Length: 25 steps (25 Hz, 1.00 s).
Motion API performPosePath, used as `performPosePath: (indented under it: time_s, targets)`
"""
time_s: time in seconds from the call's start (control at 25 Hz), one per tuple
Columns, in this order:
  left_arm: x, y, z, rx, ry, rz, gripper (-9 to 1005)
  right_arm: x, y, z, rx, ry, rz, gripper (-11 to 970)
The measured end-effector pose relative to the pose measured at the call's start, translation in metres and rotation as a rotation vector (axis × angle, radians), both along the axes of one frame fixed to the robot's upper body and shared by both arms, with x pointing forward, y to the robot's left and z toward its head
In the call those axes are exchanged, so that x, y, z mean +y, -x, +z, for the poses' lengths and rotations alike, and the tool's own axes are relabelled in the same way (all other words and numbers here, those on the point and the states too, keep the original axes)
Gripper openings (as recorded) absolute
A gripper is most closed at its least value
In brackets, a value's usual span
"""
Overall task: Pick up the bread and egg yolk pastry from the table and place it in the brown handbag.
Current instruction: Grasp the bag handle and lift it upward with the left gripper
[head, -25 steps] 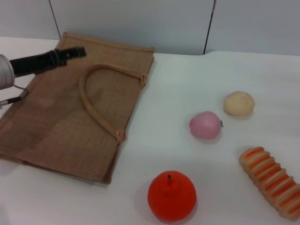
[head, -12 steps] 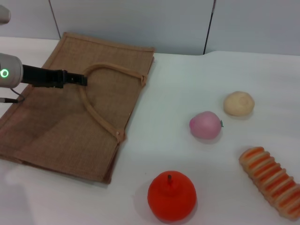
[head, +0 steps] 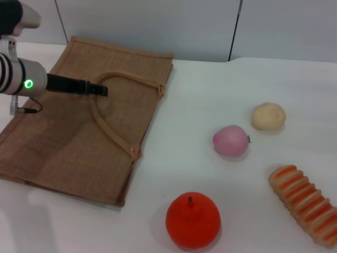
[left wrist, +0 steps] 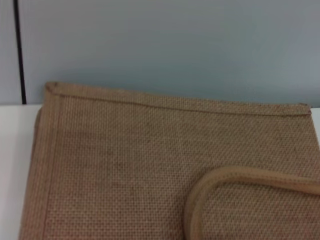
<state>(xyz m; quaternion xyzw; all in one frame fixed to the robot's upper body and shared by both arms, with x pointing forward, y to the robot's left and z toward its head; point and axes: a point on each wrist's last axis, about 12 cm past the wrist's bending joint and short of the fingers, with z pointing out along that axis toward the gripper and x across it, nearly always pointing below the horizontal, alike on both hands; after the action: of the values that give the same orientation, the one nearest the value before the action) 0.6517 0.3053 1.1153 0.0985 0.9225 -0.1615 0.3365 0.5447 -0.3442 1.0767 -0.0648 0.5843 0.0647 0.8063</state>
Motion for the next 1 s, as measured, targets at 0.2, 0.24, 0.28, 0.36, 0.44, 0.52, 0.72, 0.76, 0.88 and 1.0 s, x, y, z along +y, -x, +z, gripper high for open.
performPosePath:
  time_s: [0.2,0.24,0.28,0.36,0.44,0.52,0.72,0.76,0.88,1.0]
  targets:
    - [-0.011,-0.002,-0.009,0.01,-0.041,-0.028,836,0.0,0.0,0.0,0.0,0.0,-0.001,882]
    - [-0.012,-0.002,-0.01,0.01,-0.046,-0.027,835,0.0,0.0,0.0,0.0,-0.001,-0.002,882]
    - [-0.013,-0.002,-0.012,0.01,-0.053,-0.025,834,0.0,0.0,0.0,0.0,-0.001,-0.002,882]
    - [-0.014,-0.003,-0.015,0.006,-0.063,-0.018,832,0.0,0.0,0.0,0.0,-0.001,-0.002,882]
    - [-0.014,-0.004,-0.016,0.004,-0.073,-0.018,830,0.0,0.0,0.0,-0.001,0.0,0.0,882]
    - [-0.016,-0.004,-0.017,0.005,-0.083,-0.023,828,0.0,0.0,0.0,0.0,0.0,0.001,882]
    - [-0.016,-0.004,-0.017,0.005,-0.085,-0.023,822,0.0,0.0,0.0,0.001,0.0,0.0,882]
    - [-0.016,-0.004,-0.017,0.005,-0.085,-0.023,821,0.0,0.0,0.0,0.001,0.0,0.0,882]
    - [-0.016,-0.004,-0.018,0.006,-0.086,-0.022,818,0.0,0.001,-0.001,0.001,0.0,-0.001,882]
    - [-0.015,-0.003,-0.018,0.005,-0.087,-0.019,815,0.0,0.001,0.0,-0.001,0.0,0.0,882]
